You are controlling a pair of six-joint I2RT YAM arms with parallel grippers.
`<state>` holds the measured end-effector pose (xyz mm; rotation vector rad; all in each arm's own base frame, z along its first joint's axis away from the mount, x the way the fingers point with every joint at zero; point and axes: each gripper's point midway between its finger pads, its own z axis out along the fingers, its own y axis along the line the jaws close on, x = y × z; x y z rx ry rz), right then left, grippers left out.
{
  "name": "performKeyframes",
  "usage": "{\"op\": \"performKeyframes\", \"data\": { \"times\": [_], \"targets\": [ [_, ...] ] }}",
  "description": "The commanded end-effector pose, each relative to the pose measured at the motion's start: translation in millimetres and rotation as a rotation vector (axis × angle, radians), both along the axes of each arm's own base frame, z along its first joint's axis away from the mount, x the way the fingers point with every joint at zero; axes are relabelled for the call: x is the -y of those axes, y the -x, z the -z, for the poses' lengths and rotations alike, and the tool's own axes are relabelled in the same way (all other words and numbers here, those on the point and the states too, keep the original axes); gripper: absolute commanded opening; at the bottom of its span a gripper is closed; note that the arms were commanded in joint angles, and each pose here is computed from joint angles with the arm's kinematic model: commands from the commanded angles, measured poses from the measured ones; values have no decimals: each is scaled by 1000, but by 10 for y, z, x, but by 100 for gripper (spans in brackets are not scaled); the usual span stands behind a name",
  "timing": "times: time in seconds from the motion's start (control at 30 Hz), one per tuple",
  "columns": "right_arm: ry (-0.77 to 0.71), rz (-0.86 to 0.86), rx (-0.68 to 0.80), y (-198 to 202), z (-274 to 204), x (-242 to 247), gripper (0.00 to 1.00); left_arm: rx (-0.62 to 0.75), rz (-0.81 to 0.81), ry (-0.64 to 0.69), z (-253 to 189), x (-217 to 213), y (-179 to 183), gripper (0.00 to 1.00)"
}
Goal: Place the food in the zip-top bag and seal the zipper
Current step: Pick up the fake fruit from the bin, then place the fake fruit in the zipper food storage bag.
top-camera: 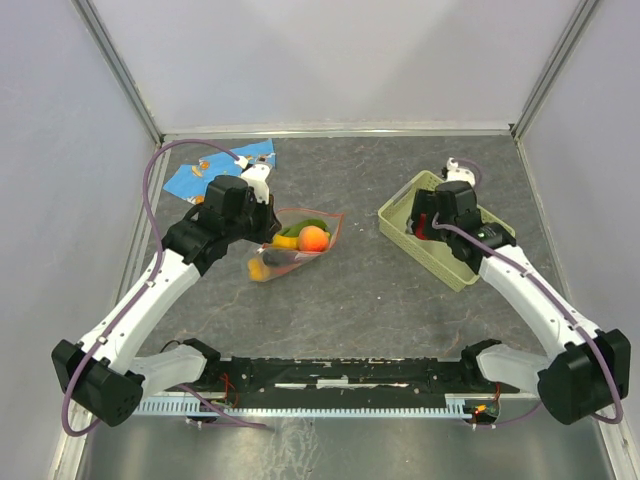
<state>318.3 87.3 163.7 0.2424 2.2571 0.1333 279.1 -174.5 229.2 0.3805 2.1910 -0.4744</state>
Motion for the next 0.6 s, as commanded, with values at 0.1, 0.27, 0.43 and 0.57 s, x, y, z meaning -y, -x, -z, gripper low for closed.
{"op": "performKeyframes", "data": {
  "times": [0.1, 0.27, 0.43, 0.57],
  "targets": [
    [-69, -168, 239, -134, -786, -611, 76, 57, 28, 11, -107, 43, -73, 3],
    [-131, -283, 309, -112, -986, -1041, 76, 58, 27, 11, -109, 40, -72, 3],
    [-168, -438, 393, -9, -1196, -1558, 76, 59, 26, 11, -113, 38, -74, 3],
    [-209, -575, 482, 131, -1405, -2001, 76, 60, 26, 12, -118, 37, -72, 3]
  ]
}}
